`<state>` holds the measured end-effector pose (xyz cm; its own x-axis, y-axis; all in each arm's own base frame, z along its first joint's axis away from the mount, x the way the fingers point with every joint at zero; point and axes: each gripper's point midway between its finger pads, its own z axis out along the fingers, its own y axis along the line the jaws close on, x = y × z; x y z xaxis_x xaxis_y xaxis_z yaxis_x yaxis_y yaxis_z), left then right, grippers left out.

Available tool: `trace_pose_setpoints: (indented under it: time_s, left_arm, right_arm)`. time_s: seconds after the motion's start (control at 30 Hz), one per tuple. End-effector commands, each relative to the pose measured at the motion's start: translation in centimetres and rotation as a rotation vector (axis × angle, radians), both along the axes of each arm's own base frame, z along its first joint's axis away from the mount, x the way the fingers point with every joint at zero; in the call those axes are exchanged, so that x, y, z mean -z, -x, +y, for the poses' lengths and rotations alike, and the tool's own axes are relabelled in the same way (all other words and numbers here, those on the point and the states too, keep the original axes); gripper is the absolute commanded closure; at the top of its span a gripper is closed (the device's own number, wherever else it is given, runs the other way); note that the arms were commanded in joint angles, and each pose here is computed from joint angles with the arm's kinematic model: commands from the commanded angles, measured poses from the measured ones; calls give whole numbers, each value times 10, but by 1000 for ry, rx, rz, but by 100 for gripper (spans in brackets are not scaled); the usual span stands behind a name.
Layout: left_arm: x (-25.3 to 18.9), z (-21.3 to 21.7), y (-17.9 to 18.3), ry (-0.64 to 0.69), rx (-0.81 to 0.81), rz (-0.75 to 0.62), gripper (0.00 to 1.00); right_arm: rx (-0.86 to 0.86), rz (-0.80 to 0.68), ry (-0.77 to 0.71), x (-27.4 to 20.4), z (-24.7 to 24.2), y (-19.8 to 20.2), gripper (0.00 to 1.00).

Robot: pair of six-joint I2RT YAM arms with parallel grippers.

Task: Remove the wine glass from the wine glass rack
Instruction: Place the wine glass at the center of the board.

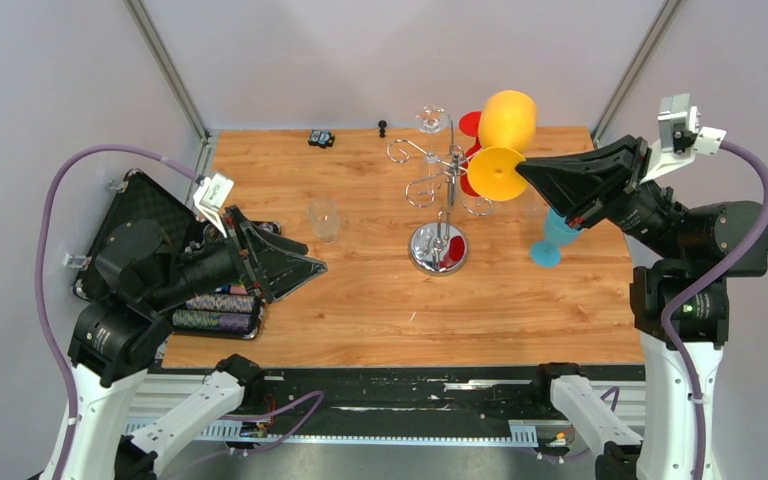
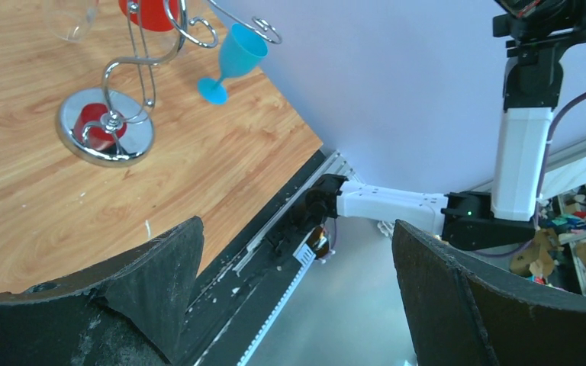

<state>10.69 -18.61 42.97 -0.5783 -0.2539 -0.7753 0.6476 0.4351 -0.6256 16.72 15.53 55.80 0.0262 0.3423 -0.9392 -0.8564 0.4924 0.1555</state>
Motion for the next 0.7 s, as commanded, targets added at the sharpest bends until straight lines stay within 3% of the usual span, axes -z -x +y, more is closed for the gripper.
trace_pose_setpoints:
  time_s: [0.0, 0.67]
  left_arm:
    - [-25, -4, 2, 69, 16, -28, 0]
    - [-38, -7, -10, 111, -25, 11, 0]
  right_arm:
    - [-76, -152, 46, -10, 15, 10, 100]
    - [-262, -391, 139, 15, 92, 27, 100]
